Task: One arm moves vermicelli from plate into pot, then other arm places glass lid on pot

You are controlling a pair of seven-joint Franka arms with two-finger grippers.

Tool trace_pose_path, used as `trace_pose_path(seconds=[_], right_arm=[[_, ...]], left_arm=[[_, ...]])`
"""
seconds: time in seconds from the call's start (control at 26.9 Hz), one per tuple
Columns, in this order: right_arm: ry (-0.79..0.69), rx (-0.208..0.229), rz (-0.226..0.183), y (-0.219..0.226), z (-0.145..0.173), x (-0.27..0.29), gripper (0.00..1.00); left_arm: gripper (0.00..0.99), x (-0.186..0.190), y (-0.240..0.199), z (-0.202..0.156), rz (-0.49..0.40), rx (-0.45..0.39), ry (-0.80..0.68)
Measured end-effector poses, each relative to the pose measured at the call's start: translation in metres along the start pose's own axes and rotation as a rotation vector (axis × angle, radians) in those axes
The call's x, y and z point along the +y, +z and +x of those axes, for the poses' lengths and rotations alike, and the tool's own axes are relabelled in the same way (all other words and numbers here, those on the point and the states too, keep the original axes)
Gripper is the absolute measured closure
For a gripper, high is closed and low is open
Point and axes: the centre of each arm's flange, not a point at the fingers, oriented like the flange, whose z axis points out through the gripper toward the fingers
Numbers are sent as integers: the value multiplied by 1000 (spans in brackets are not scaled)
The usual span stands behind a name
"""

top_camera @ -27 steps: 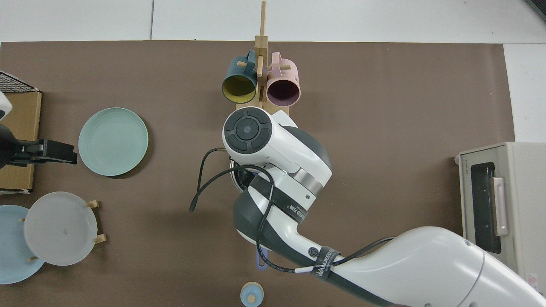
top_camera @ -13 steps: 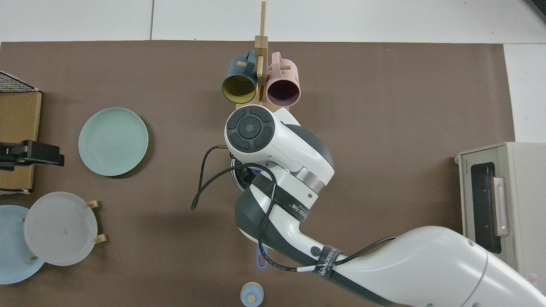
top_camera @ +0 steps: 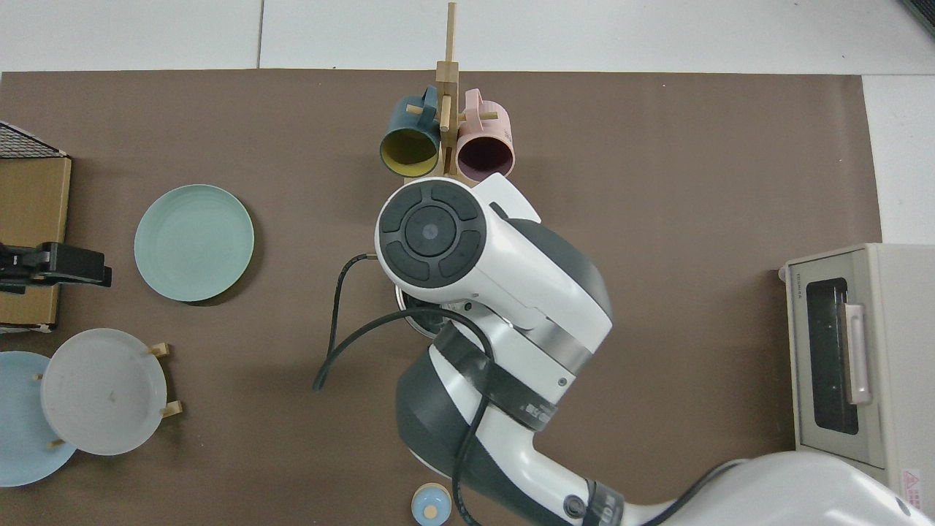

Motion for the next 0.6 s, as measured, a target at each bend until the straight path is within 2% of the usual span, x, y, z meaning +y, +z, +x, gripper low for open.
trace_pose_path(seconds=[0.11, 0.37, 0.6], right_arm=[[-8, -3, -6, -35, 3, 27, 4], [-45, -17, 24, -105, 24, 123, 4], [-107, -21, -20, -136, 33, 198, 4]], left_arm=[[0, -2, 0, 0, 0, 0, -4], [0, -5, 0, 0, 8, 0, -8], [0, -9, -1, -1, 23, 1, -12]])
